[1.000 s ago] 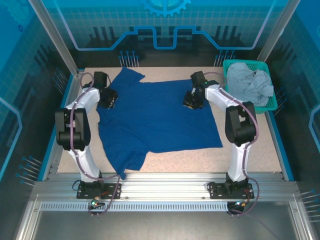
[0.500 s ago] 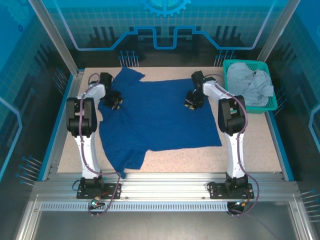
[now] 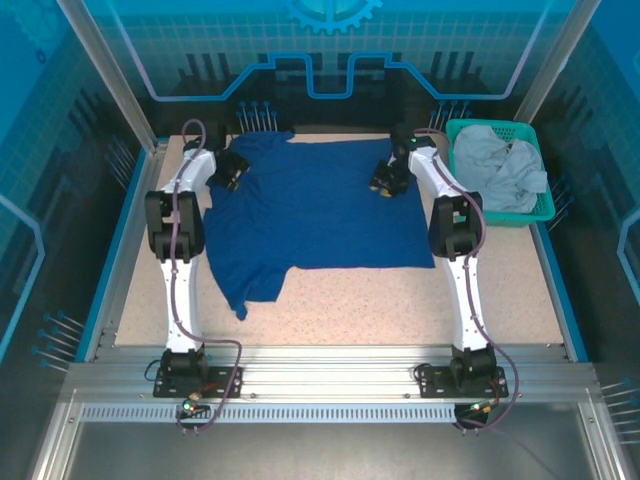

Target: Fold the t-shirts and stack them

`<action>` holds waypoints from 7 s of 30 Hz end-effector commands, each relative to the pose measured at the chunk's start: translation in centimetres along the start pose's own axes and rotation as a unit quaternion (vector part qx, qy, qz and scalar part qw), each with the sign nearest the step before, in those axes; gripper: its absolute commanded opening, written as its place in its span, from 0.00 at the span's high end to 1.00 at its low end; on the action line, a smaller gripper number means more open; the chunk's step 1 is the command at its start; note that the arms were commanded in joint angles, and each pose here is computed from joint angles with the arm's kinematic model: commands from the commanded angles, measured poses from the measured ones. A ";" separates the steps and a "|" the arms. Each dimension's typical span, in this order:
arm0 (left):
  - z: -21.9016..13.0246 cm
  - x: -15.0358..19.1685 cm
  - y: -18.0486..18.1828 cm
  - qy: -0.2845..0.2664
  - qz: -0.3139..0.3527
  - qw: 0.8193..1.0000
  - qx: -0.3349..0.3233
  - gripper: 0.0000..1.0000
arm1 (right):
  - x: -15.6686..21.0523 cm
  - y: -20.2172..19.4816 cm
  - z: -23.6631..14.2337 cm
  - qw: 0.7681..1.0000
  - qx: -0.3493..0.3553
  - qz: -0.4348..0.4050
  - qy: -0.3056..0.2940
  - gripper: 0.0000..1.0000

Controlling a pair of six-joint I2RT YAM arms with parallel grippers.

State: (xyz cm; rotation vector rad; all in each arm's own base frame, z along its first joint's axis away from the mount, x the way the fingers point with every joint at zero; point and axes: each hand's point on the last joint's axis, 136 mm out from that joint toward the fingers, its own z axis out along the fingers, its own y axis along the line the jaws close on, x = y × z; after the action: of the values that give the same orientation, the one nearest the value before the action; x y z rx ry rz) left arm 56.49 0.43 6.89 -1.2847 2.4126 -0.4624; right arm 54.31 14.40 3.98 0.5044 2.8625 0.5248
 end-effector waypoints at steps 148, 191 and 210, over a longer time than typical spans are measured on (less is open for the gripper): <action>-18.5 25.0 29.0 0.027 0.068 0.974 -0.214 1.00 | 19.4 -18.2 -7.8 0.983 0.088 0.161 -0.009 0.71; -23.1 20.5 22.9 -0.090 0.059 0.990 -0.094 1.00 | 20.1 -15.7 -10.6 0.984 0.150 0.093 -0.022 1.00; -29.6 21.1 20.9 -0.205 0.097 0.974 -0.012 1.00 | 28.6 -18.7 -14.6 0.983 0.167 0.071 -0.002 1.00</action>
State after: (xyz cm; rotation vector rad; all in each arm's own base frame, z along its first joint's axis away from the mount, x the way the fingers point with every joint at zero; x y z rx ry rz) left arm 16.95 -4.97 18.00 -0.9951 2.3020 -0.2016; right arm 21.39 4.52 6.71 0.7747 2.8941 0.1317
